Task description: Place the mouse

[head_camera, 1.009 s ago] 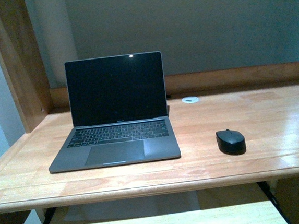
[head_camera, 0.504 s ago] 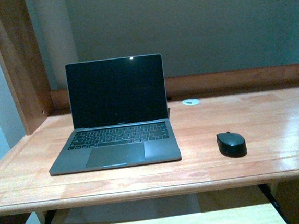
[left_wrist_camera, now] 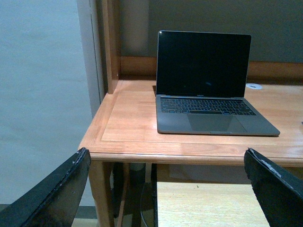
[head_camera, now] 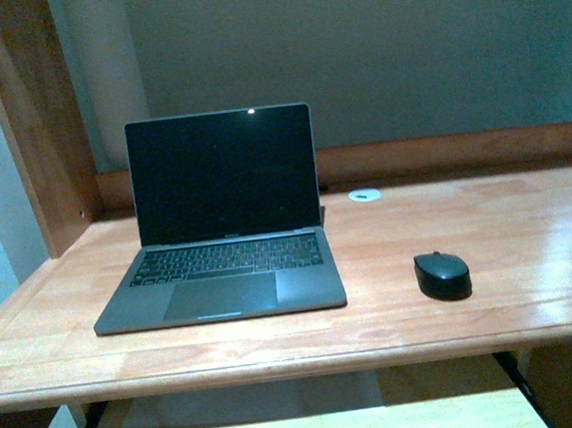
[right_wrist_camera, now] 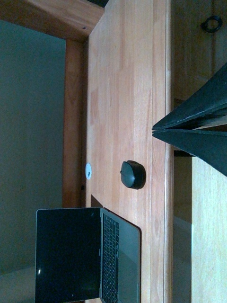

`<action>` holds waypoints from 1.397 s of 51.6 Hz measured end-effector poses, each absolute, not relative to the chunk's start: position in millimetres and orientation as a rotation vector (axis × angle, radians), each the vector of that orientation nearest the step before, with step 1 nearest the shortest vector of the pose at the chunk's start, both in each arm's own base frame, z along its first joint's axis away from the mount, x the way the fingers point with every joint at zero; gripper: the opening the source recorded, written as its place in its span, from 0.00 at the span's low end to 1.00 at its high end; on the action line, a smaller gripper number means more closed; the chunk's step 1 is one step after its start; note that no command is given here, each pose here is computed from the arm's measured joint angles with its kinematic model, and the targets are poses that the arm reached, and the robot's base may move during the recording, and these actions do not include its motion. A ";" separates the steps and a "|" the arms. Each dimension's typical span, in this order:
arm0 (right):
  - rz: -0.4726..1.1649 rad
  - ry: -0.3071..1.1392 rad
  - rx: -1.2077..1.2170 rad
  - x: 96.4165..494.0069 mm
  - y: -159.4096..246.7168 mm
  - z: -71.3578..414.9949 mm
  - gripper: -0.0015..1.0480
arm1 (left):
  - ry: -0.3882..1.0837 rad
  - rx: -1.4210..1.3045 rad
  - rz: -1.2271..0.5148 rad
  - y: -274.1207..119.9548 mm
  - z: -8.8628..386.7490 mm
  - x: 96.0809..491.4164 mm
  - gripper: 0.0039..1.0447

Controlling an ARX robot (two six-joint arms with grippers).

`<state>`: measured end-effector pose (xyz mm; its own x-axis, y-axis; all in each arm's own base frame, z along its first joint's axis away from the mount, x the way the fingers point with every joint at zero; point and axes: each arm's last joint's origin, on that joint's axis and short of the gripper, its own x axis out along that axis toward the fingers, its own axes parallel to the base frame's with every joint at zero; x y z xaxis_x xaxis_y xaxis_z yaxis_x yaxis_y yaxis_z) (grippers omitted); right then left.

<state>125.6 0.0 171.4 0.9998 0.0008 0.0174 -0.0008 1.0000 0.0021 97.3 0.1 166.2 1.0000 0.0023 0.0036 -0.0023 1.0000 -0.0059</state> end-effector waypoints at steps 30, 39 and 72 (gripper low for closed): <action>0.001 -0.018 0.002 111.1 0.0 171.8 0.02 | -0.004 -0.006 0.002 0.1 166.2 97.3 0.94; 0.000 -0.019 0.002 108.1 0.0 171.6 0.02 | -0.004 -0.006 0.002 0.1 166.2 97.3 0.94; 0.001 -0.003 -0.001 97.4 0.0 167.7 0.32 | -0.004 -0.006 0.002 0.1 166.2 97.3 0.94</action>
